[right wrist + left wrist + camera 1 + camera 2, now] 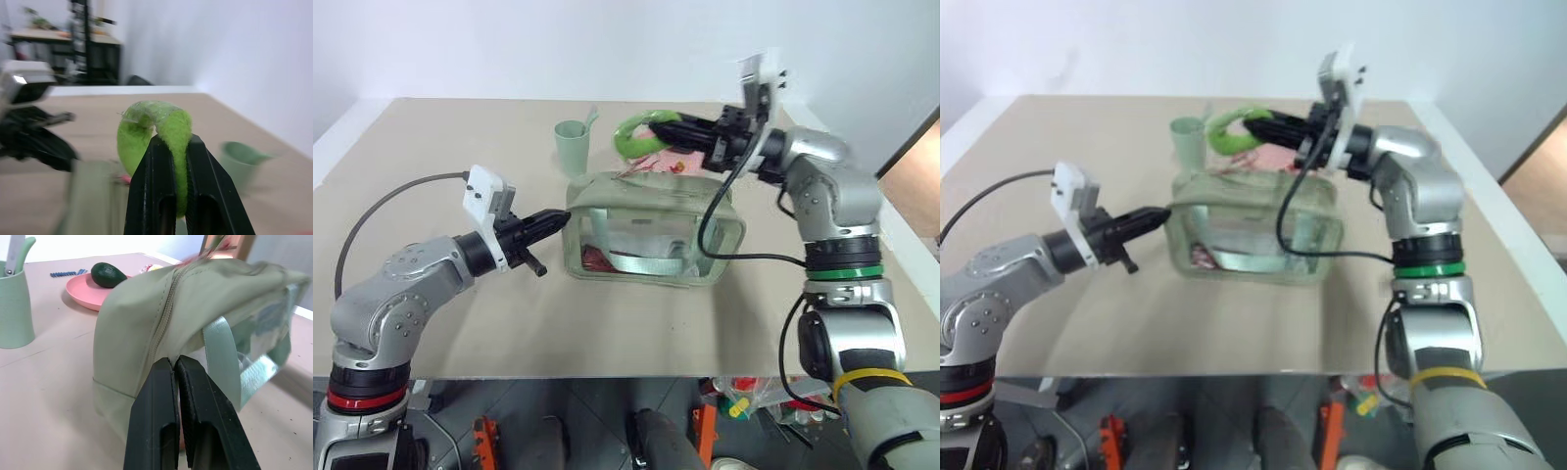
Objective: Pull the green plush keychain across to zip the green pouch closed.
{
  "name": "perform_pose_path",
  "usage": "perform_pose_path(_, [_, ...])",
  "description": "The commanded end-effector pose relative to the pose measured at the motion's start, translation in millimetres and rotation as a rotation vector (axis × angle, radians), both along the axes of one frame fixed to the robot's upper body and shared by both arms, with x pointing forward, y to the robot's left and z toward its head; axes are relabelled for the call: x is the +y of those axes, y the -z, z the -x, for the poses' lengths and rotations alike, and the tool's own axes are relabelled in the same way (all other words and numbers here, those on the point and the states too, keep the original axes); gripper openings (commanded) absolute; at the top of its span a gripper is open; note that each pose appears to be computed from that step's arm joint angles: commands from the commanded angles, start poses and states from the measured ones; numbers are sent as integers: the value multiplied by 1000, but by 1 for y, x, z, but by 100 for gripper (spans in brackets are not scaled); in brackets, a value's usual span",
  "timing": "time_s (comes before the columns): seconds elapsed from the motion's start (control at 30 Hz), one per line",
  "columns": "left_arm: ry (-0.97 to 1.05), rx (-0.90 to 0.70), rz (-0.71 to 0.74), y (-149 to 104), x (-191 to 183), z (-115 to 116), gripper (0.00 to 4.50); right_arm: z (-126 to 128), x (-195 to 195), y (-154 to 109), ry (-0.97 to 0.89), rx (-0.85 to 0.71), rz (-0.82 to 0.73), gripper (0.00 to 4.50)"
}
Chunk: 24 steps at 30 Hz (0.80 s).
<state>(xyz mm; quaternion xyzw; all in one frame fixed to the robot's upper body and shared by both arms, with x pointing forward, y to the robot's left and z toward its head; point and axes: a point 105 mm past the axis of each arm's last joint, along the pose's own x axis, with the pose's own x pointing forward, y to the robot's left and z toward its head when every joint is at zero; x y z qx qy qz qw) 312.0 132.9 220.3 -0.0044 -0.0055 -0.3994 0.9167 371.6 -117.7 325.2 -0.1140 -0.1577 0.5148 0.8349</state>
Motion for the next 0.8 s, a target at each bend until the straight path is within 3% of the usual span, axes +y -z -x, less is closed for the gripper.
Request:
perform_pose_path(0.03, [-42, -82, -4, -15, 4, 1, 0, 1, -46, -25, 164, -111, -53, 3])
perform_pose_path(0.23, [-91, -102, -7, -14, 10, -2, 0, -6, -116, -18, 464, -131, 4, 3])
perform_pose_path(0.37, [-106, -119, -3, -14, 11, -4, 0, -9, -144, 23, 659, -55, 126, 3])
perform_pose_path(0.6, [-117, -135, -11, -11, 10, -8, 0, -12, -98, 125, 677, 62, 326, 3])
perform_pose_path(0.8, [-121, -155, -23, -12, 6, -14, 0, -9, -62, 154, 615, 116, 304, 3])
